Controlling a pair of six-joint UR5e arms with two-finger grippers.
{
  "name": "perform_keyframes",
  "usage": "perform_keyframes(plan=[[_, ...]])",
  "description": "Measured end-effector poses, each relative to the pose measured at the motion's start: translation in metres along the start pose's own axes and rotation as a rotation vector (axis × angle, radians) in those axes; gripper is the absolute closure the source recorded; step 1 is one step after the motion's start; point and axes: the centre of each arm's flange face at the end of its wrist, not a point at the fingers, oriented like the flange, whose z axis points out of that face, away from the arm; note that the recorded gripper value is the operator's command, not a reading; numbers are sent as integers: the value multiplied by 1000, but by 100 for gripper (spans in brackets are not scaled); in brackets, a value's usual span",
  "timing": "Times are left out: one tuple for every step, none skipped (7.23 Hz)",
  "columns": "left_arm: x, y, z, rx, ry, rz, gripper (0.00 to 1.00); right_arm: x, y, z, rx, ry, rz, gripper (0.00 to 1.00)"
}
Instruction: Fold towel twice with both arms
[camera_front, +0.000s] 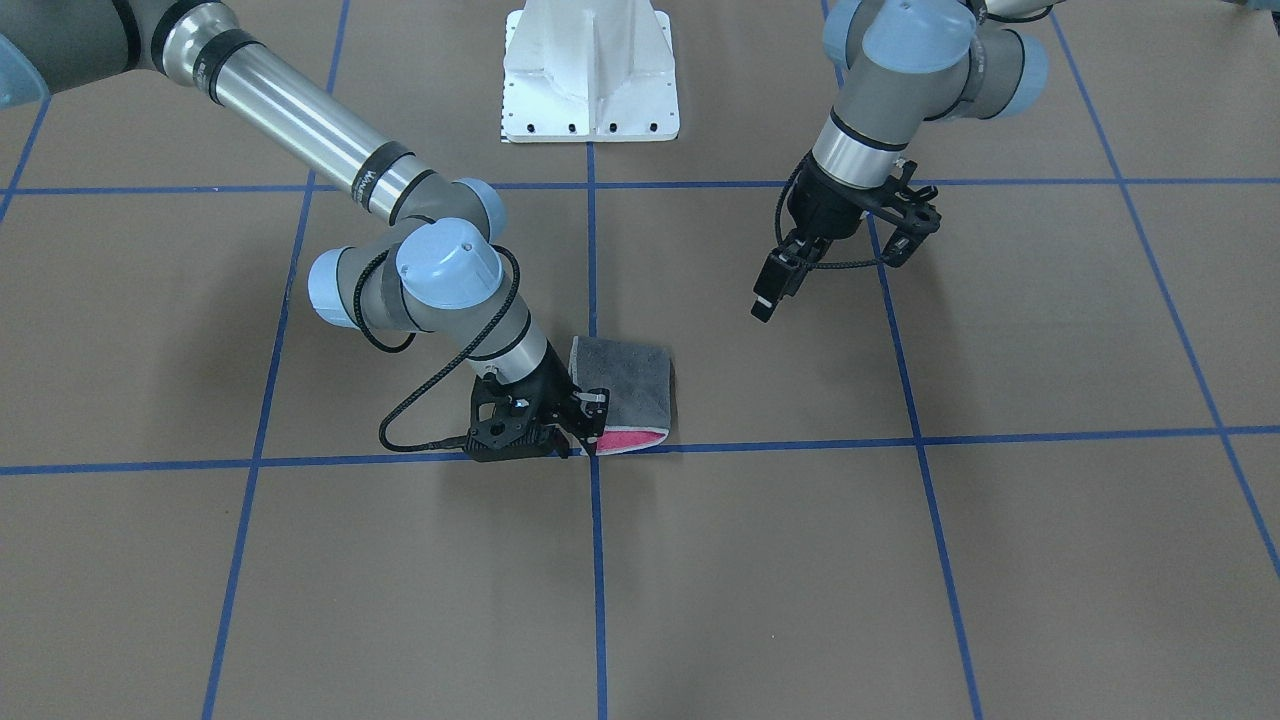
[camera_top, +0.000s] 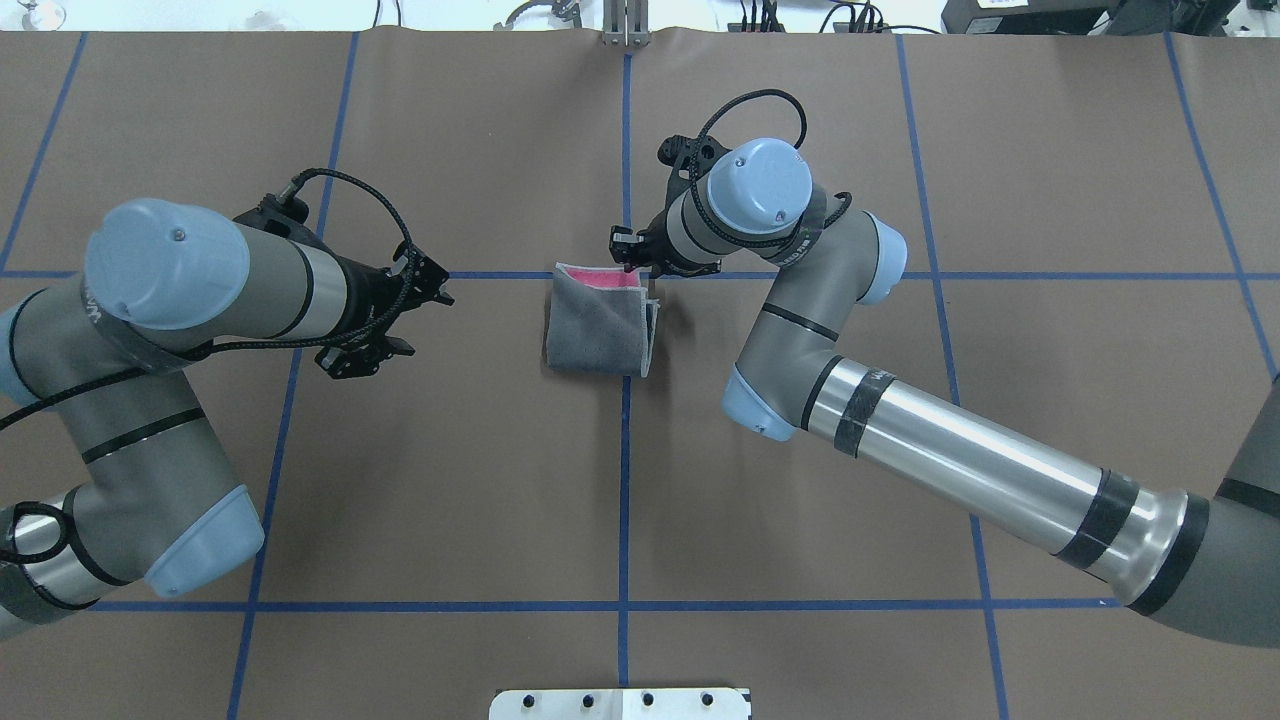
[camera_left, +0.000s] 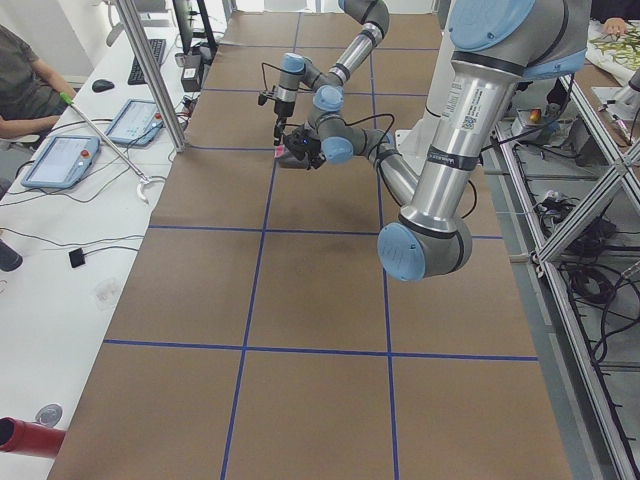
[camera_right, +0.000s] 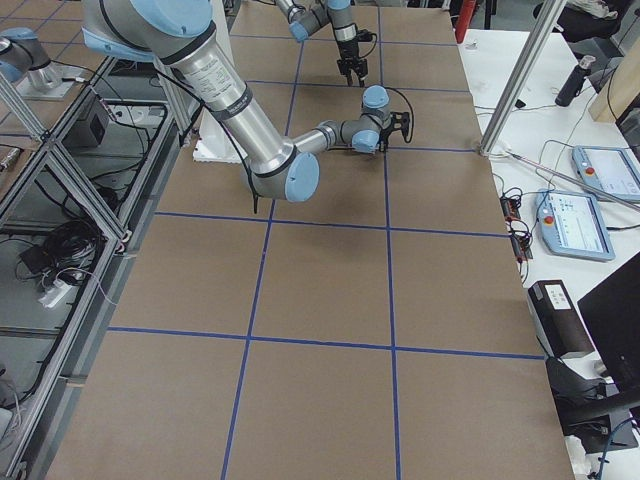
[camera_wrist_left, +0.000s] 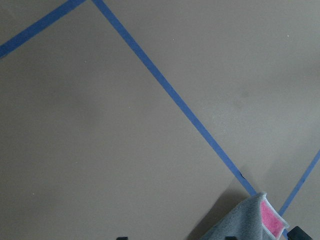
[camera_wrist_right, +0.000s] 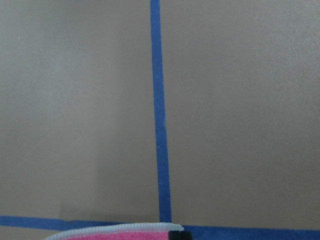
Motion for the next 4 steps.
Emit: perform_keyframes(plan=[[0,0,0,0,-1,0,29,0,0,1,0,2,0,36],[0,0,1,0,-1,0,29,0,0,2,-1,4,1,38],[0,0,1,0,-2,0,29,-2,0,2,-1,2,0,40],[-1,0,1,0,-2,0,29,-5,0,2,-1,-1,0,45]])
